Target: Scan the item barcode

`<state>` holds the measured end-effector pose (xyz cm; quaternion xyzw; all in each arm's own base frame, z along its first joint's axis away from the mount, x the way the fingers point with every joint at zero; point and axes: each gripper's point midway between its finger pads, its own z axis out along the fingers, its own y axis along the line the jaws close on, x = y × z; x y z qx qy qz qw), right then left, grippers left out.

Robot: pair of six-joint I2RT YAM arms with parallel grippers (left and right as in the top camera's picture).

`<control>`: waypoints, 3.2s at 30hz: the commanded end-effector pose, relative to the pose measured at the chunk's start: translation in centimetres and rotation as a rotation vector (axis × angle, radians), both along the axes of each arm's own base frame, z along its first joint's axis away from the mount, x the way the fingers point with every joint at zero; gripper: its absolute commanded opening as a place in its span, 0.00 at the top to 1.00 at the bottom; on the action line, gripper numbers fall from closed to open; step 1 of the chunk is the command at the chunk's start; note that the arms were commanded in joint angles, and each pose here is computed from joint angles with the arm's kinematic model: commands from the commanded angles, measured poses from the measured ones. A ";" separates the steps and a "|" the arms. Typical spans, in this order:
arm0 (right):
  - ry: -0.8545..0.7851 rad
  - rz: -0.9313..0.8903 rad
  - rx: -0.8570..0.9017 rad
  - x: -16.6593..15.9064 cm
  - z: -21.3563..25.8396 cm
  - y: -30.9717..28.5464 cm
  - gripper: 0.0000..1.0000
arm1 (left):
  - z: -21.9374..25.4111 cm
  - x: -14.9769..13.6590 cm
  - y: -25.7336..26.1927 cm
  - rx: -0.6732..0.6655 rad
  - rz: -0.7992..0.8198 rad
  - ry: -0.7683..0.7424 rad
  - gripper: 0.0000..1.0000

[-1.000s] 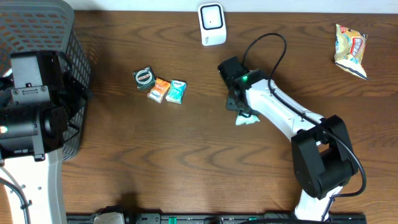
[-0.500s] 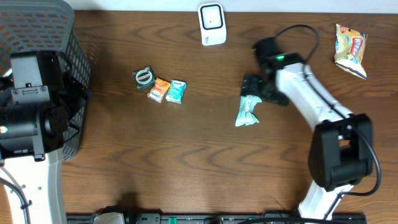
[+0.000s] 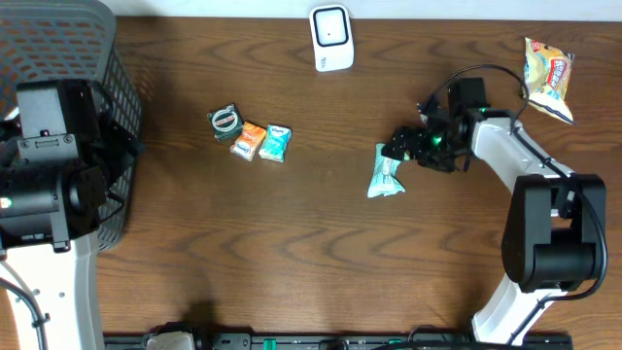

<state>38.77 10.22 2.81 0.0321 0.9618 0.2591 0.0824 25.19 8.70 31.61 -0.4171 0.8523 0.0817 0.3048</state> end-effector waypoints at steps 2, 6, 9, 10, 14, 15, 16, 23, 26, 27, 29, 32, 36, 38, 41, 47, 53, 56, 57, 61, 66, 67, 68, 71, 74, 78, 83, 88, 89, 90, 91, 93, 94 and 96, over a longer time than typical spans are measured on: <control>-0.030 0.065 0.119 -1.0 -0.5 2.1 0.02 | -0.2 -0.2 0.3 0.000 0.023 0.004 0.02; -0.044 0.067 0.140 -1.1 -1.6 2.4 0.01 | -0.2 -0.2 0.3 0.000 0.023 0.004 0.02; -0.020 0.056 0.153 -1.2 -2.9 2.5 0.25 | -0.2 -0.2 0.3 0.000 0.023 0.004 0.02; -0.013 0.055 0.154 -1.3 -3.2 2.5 0.30 | -0.2 -0.2 0.3 0.000 0.023 0.004 0.02; 0.004 0.052 0.143 -1.5 -3.7 2.4 0.57 | -0.2 -0.2 0.3 0.000 0.022 0.004 0.02; 0.001 0.053 0.142 -1.4 -3.7 2.4 0.64 | -0.2 -0.2 0.3 0.000 0.023 0.004 0.02; -0.006 0.053 0.143 -1.3 -3.7 2.4 0.71 | -0.2 -0.2 0.3 0.000 0.023 0.004 0.02; -0.022 0.052 0.138 -0.6 -1.9 2.4 0.98 | -0.2 -0.2 0.3 0.000 0.023 0.004 0.02; -0.035 0.032 0.039 0.2 -0.1 1.1 0.98 | -0.2 -0.2 0.3 0.000 0.023 0.004 0.02; -0.036 0.021 -0.006 0.4 0.4 0.6 0.99 | -0.2 -0.2 0.3 0.000 0.023 0.004 0.02; -0.038 -0.035 -0.161 0.8 1.7 -1.3 0.99 | -0.2 -0.2 0.3 0.000 0.023 0.004 0.02; -0.074 -0.125 -0.417 1.1 4.1 -4.0 0.98 | -0.2 -0.2 0.3 0.000 0.023 0.004 0.02; -0.163 -0.212 -0.751 0.5 6.8 -6.1 0.98 | -0.2 -0.2 0.3 0.000 0.023 0.004 0.02; -0.216 -0.264 -0.922 0.3 7.8 -6.8 0.98 | -0.2 -0.2 0.3 0.000 0.023 0.004 0.02; -0.290 -0.308 -1.112 0.1 8.3 -7.0 0.98 | -0.2 -0.2 0.3 0.000 0.023 0.004 0.03; -0.349 -0.233 -1.380 0.3 6.1 -6.2 0.99 | -0.2 -0.2 0.3 0.000 0.023 0.004 0.02; -0.266 -0.074 -1.335 -1.3 1.4 -2.9 0.95 | -0.2 -0.2 0.3 0.000 0.023 0.004 0.02; -0.219 -0.006 -1.224 -2.6 -0.2 -0.3 0.82 | -0.2 -0.2 0.3 0.000 0.023 0.004 0.02; -0.200 0.020 -1.180 -3.2 -0.8 0.8 0.76 | -0.2 -0.2 0.3 0.000 0.023 0.004 0.02; -0.157 0.083 -1.077 -4.6 -2.0 3.6 0.44 | -0.2 -0.2 0.3 0.000 0.023 0.004 0.02; -0.120 0.120 -1.003 -5.2 -1.5 5.7 0.02 | -0.2 -0.2 0.3 0.000 0.023 0.004 0.02; -0.101 0.126 -0.981 -5.2 -0.8 6.2 0.01 | -0.2 -0.2 0.3 0.000 0.023 0.004 0.02; -0.093 0.125 -0.972 -5.0 -0.1 6.4 0.01 | -0.2 -0.2 0.3 0.000 0.023 0.004 0.03; -0.086 0.084 -0.954 -3.3 3.3 6.1 0.01 | -0.2 -0.2 0.3 0.000 0.023 0.004 0.02; -0.079 0.028 -0.924 -1.7 6.1 5.0 0.01 | -0.2 -0.2 0.3 0.000 0.023 0.004 0.02; -0.021 0.057 -0.805 0.3 7.7 2.8 0.33 | -0.2 -0.2 0.3 0.000 0.023 0.004 0.03; 0.149 0.100 -0.612 -0.9 6.1 -0.4 0.99 | -0.2 -0.2 0.3 0.000 0.023 0.004 0.02; 0.266 0.061 -0.580 -2.8 3.8 -2.9 0.99 | -0.2 -0.2 0.3 0.000 0.023 0.004 0.02; 0.284 0.062 -0.582 -3.3 3.2 -3.1 0.99 | -0.2 -0.2 0.3 0.000 0.023 0.004 0.02; 0.300 0.063 -0.584 -3.8 2.5 -3.3 0.99 | -0.2 -0.2 0.3 0.000 0.023 0.004 0.02; 0.316 0.069 -0.581 -4.4 1.5 -3.3 0.99 | -0.2 -0.2 0.3 0.000 0.023 0.004 0.02; 0.326 0.079 -0.557 -5.1 0.2 -2.7 0.99 | -0.2 -0.2 0.3 0.000 0.023 0.004 0.02; 0.333 0.086 -0.524 -5.6 -0.5 -2.0 0.99 | -0.2 -0.2 0.3 0.000 0.023 0.004 0.02; 0.337 0.100 -0.460 -6.1 -1.4 -0.6 0.99 | -0.2 -0.2 0.3 0.000 0.023 0.004 0.02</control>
